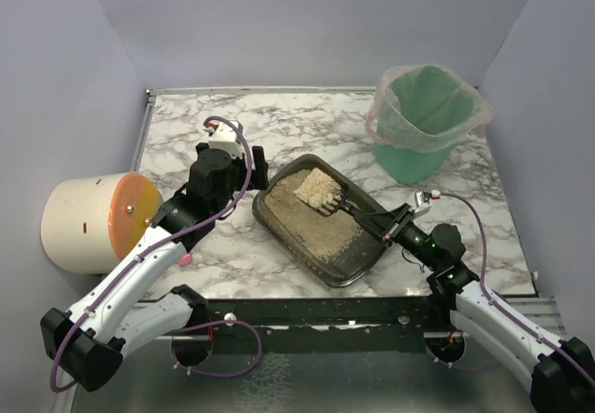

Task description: Clean the litter box

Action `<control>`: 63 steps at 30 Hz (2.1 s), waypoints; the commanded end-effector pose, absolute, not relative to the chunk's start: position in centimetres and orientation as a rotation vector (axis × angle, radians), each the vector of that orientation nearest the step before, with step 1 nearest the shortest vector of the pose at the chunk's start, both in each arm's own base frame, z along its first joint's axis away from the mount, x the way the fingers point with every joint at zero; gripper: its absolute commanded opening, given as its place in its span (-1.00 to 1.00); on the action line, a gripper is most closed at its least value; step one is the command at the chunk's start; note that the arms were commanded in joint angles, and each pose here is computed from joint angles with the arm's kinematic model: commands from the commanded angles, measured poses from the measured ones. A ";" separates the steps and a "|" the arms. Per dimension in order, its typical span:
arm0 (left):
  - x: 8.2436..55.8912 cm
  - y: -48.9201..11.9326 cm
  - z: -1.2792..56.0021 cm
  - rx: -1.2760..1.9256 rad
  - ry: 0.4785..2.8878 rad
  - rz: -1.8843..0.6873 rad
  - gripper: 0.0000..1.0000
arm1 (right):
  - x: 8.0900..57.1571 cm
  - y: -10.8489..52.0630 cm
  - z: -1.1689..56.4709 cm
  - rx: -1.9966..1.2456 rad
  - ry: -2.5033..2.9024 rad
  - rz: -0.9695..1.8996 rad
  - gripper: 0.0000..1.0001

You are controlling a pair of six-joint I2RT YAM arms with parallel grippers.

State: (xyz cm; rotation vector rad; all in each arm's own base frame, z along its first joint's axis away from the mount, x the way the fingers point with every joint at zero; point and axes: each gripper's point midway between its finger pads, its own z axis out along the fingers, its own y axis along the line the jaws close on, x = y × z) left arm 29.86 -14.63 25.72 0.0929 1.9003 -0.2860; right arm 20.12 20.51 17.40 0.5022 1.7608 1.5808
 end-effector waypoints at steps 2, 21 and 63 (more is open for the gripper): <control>30.0 -14.5 25.8 0.098 1.887 -0.270 0.99 | 19.6 21.6 22.8 0.309 1.626 1.674 -0.99; 30.2 -14.7 25.7 0.101 1.889 -0.275 0.98 | 20.0 20.2 22.0 0.412 1.652 1.625 -0.99; 30.1 -14.7 25.0 0.104 1.913 -0.272 0.99 | 19.9 20.7 18.0 0.503 1.833 1.586 -0.99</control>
